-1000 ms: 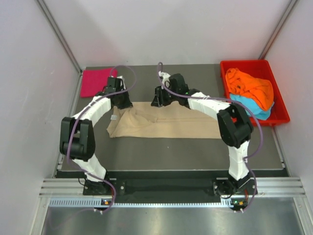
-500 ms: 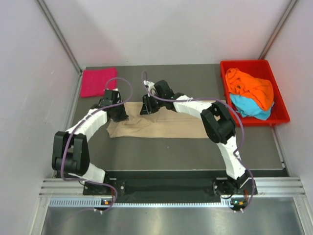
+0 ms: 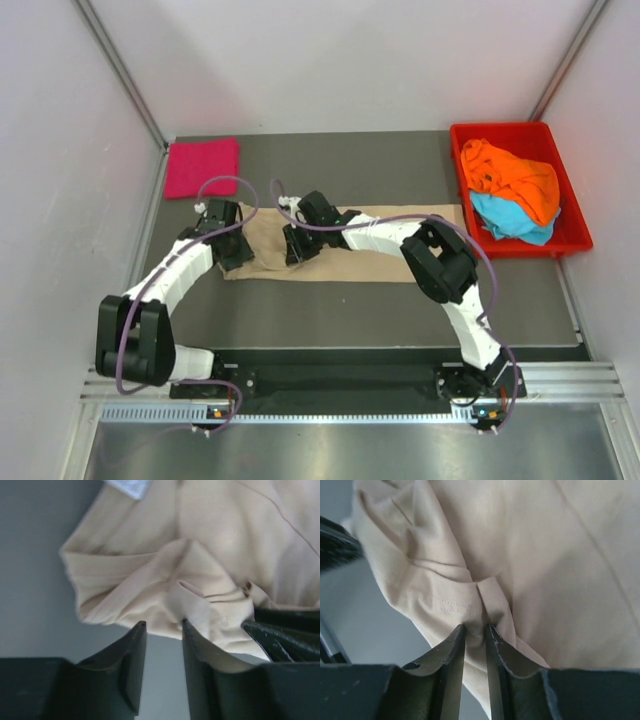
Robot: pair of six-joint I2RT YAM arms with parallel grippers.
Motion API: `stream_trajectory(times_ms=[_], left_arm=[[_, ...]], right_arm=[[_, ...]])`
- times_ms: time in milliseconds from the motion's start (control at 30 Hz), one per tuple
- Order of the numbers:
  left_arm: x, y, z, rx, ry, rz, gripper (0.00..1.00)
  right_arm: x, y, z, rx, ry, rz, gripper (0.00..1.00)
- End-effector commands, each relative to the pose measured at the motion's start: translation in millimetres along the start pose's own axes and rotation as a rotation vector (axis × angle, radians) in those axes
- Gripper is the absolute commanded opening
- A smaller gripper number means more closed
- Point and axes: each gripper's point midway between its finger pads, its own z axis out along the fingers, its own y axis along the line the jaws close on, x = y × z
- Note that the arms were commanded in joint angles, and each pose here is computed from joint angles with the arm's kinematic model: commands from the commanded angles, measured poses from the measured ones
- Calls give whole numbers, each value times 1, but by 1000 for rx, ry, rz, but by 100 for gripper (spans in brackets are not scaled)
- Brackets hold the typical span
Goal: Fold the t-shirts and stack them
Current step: Fold the tshirt
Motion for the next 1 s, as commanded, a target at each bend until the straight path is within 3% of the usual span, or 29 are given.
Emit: stream_trajectory(times_ms=[0,267,467,600,967], left_arm=[[-19,23,-21,-107,-132,-127,41],[-34,-15,-28,167,-230,-129,50],[-29,13,-22,11,-197,-135,47],[-21,18,-21,-3,-178,-169,44],[25,25,6,13,0,-259,31]], right_arm=[[-11,15,-25,53,-42,-61,23],[-20,26,-39,46,-102,-80,26],[-52,36,-44,8,-161,-120,31],[-75,49,-37,-64,-194,-181,34],[-69,39,10,-97,-92,-155,37]])
